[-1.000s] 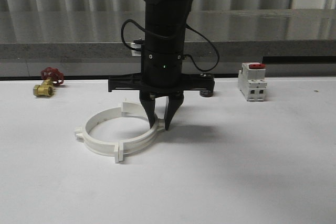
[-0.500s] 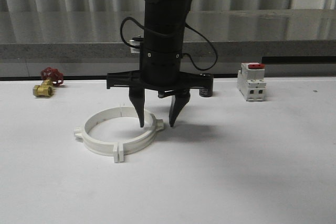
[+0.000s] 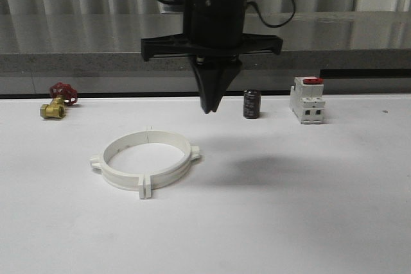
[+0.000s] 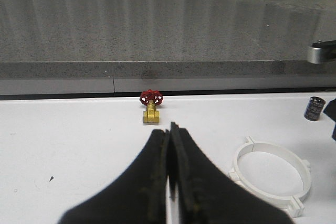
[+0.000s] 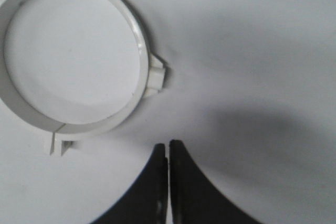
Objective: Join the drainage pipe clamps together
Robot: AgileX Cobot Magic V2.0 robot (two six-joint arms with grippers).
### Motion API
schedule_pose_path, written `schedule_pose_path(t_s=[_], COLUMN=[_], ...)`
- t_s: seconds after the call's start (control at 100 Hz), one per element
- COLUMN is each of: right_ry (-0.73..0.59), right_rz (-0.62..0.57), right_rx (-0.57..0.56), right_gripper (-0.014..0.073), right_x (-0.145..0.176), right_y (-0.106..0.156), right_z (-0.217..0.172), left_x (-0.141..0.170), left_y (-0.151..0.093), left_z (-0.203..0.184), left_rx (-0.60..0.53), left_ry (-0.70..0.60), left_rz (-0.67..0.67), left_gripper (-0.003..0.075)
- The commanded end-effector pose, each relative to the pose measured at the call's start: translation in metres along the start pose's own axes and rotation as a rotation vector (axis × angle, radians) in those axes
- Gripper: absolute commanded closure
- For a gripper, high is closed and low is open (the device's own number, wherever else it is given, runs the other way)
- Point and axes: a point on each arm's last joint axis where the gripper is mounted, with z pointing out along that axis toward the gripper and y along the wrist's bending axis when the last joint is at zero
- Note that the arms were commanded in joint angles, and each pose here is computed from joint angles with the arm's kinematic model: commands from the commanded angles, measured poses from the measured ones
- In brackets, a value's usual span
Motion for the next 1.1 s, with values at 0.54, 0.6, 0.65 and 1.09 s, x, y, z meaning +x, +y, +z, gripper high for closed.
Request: schedule_pose_path(t_s=[0.54, 0.6, 0.65, 1.09], right_ry=[-0.331, -0.351, -0.363, -0.522], right_rz=[0.153, 0.182, 0.209, 0.309], right_rx=[0.041, 0.067, 0.080, 0.193], right_gripper=[0.0662, 0.0662, 0.0662, 0.0662], right_x=[0.108, 0.123, 0.135, 0.227], right_y=[-0.133, -0.145, -0.153, -0.178], right_z=[-0.115, -0.120, -0.125, -0.157], left_x=[-0.014, -0.014, -0.014, -0.014], left_y=[0.001, 0.001, 0.001, 0.001], left_z=[-0.002, -0.002, -0.002, -0.002], left_rx=[-0.009, -0.009, -0.009, -0.009], left_ry=[-0.092, -0.092, -0.092, -0.092], left_rz=[-0.022, -0.022, -0.022, -0.022], left_gripper=[0.0741, 0.0741, 0.0741, 0.0741])
